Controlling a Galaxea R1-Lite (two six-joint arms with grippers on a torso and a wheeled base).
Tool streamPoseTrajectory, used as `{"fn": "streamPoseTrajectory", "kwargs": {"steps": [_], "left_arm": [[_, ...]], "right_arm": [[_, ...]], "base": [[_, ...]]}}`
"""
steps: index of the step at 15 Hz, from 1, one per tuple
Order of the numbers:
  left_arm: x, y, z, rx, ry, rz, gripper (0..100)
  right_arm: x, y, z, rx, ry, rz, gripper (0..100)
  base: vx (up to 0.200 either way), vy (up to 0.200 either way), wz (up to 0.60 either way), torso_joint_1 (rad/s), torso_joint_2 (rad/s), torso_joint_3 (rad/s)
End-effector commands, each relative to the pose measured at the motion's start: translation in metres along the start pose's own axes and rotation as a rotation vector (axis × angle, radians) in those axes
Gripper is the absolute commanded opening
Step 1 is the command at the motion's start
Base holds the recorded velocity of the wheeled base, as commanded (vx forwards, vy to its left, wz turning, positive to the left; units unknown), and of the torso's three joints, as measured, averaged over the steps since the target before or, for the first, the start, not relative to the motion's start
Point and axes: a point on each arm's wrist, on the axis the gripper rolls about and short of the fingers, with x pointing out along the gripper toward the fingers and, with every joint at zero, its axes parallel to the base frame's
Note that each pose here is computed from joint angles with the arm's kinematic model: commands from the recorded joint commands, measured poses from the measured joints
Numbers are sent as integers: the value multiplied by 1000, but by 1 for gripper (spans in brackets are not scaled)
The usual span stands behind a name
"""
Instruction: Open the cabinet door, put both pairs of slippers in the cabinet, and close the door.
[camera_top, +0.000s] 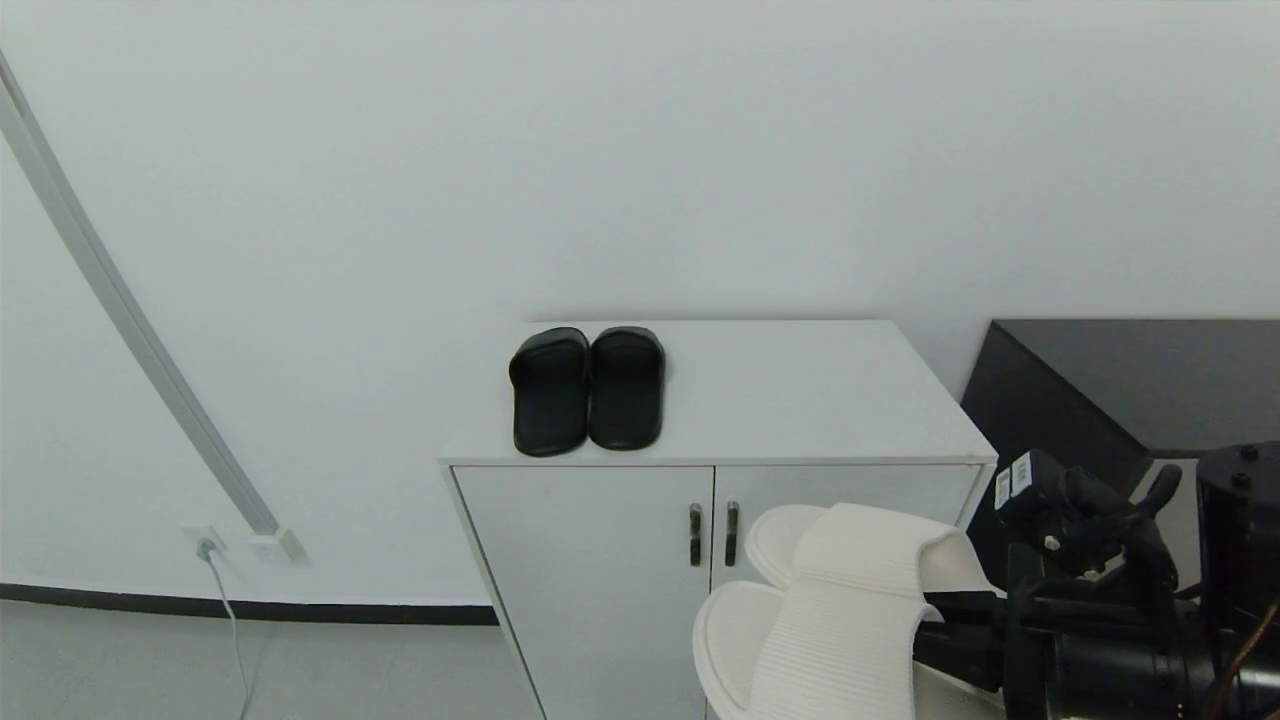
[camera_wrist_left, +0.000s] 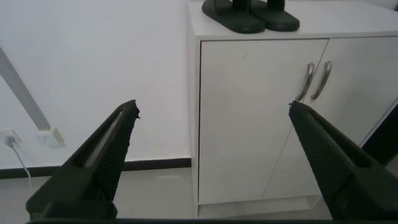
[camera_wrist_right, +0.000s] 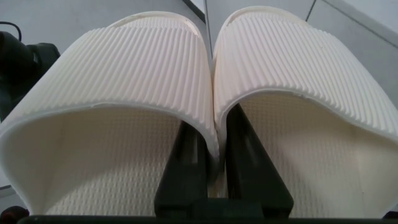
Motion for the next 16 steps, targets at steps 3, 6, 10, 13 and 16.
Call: {"fn": "streamPoseTrajectory", "kwargs": {"steps": [3, 6, 10, 13, 16], "left_arm": [[0, 0, 0, -1, 1, 0, 100], [0, 0, 0, -1, 1, 0, 100], [0, 0, 0, 2, 1, -1, 100], [0, 0, 0, 2, 1, -1, 100], [0, 0, 0, 1, 1, 0, 100]], "right_arm": [[0, 0, -2, 2, 6, 2, 0], [0, 0, -2, 2, 9, 1, 0], [0, 0, -4, 1, 14, -1, 0], [-1, 0, -3, -1, 9, 1, 0], [-3, 1, -3, -9, 3, 1, 0]], "base": [[0, 0, 0, -233, 543, 308], [0, 0, 0, -220, 544, 315], [0, 0, 0, -205, 528, 322], [0, 0, 0, -177, 509, 320], [0, 0, 0, -163, 497, 321]]}}
